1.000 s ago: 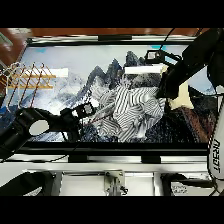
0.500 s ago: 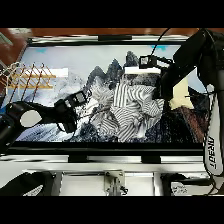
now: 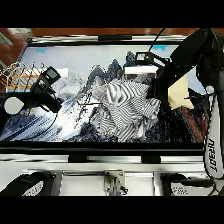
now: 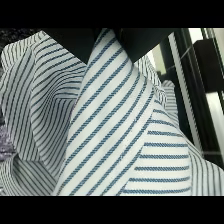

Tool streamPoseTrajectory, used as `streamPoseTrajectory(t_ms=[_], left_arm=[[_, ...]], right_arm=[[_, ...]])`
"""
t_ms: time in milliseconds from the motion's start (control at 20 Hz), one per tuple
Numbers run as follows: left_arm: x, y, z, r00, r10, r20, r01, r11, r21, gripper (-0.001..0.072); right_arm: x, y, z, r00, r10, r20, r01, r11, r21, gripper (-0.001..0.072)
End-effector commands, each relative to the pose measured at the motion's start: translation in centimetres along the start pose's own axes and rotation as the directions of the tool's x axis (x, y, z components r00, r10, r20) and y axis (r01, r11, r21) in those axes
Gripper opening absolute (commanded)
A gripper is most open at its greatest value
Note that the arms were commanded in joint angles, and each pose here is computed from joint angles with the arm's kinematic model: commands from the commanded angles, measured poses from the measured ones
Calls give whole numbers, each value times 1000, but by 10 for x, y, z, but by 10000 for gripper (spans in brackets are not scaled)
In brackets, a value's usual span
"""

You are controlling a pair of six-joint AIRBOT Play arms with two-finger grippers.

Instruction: Fold the shirts.

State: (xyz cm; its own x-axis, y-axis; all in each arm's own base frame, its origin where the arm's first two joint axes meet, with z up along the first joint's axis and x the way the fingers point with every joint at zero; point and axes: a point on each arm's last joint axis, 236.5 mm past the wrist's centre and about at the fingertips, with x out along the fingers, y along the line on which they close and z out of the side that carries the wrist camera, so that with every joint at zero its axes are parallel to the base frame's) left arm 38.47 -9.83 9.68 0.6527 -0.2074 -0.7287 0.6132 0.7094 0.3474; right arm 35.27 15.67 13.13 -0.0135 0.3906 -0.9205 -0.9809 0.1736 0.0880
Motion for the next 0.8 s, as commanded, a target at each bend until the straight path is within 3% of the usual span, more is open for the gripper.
streamPoseTrajectory(t_ms=[0, 50, 150, 250, 350, 400, 550, 700, 750], left_arm=[[-15, 46, -10, 995, 94, -17, -96, 968, -232, 561], [-18, 51, -15, 995, 95, -30, -98, 906, -411, 559], [-14, 25, -28, 997, -37, -63, -19, 699, -715, 544], [-4, -34, -13, 968, -250, 34, 169, 543, -822, 544], [9, -79, 19, 918, -348, 191, 324, 377, -868, 544], [19, -98, 30, 900, -366, 235, 361, 328, -873, 544], [52, -148, 52, 864, -428, 265, 400, 262, -878, 546], [85, -161, 70, 852, -423, 306, 395, 138, -908, 547], [92, -160, 76, 850, -419, 320, 406, 132, -904, 547]], right_arm=[[-8, 1, 4, 999, -30, 17, 29, 998, 53, 79], [-12, 1, 4, 999, -45, 17, 44, 996, 74, 79], [-24, 2, 4, 995, -94, 15, 91, 986, 137, 79], [-37, 5, 2, 990, -142, 8, 137, 971, 195, 79], [-50, 12, 4, 985, -172, 19, 164, 963, 215, 79], [-54, 15, 5, 983, -184, 25, 174, 960, 218, 79], [-62, 20, 7, 979, -201, 35, 187, 953, 237, 79], [-63, 24, 6, 981, -192, 32, 177, 948, 264, 79], [-63, 24, 6, 981, -192, 32, 177, 948, 264, 79]])
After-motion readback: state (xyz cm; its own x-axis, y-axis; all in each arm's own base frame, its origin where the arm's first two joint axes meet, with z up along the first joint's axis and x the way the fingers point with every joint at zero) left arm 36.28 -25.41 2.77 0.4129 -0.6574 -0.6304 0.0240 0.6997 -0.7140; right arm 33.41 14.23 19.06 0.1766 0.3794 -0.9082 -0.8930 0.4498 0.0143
